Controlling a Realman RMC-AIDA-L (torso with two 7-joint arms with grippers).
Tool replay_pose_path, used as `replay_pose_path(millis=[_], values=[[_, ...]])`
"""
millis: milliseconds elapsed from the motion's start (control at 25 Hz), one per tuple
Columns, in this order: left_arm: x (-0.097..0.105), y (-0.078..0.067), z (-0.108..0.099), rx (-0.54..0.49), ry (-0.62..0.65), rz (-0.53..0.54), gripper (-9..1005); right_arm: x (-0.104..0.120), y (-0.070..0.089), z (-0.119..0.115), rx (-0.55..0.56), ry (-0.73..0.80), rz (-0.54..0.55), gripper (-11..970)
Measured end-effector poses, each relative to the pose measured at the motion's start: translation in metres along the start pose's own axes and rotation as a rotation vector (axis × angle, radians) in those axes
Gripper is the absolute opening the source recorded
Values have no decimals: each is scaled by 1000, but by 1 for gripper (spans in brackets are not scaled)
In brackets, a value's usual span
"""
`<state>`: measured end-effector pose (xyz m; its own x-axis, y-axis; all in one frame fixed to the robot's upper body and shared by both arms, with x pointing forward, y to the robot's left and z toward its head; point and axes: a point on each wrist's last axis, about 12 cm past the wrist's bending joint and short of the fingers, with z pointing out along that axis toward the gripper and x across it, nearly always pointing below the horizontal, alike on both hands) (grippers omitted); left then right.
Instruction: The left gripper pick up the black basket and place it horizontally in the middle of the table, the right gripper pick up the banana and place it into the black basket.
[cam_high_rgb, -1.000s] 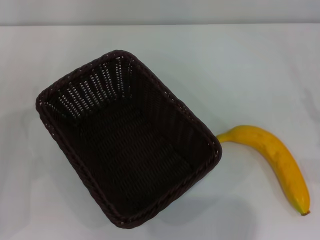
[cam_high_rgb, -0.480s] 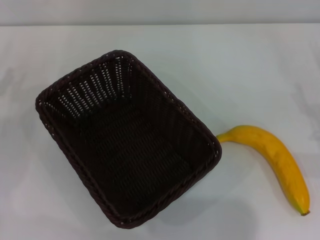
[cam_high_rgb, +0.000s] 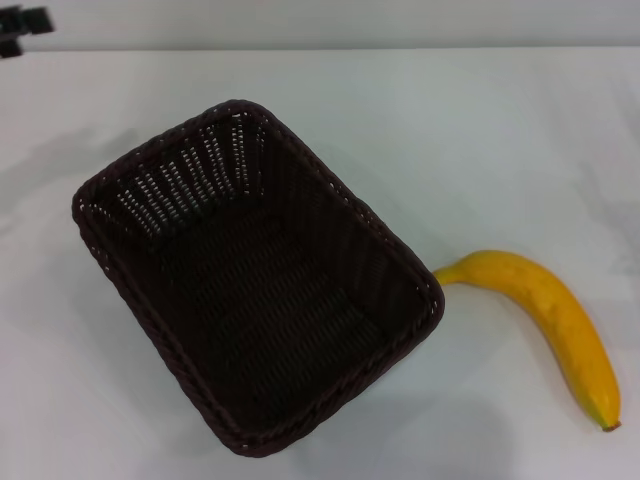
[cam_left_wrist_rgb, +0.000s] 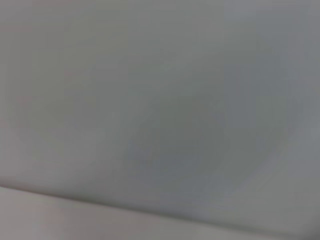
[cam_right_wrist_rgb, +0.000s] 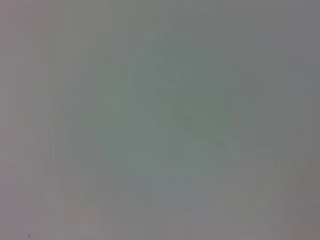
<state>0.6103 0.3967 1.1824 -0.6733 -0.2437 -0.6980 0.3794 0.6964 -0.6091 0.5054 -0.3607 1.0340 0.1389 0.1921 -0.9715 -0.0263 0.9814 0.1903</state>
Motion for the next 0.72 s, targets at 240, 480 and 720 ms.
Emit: replay_pose_path(millis=[240,480,720], values=[[-30,-30,26,-28,297,139,845,1,2,0,-4,0,5,873],[-44,-51,57,-101,462,270,841,2,4,-2,-9,2,10,873],[-28,-64,90,-124,582,361,837,3,5,-3,-19,9,11,872]])
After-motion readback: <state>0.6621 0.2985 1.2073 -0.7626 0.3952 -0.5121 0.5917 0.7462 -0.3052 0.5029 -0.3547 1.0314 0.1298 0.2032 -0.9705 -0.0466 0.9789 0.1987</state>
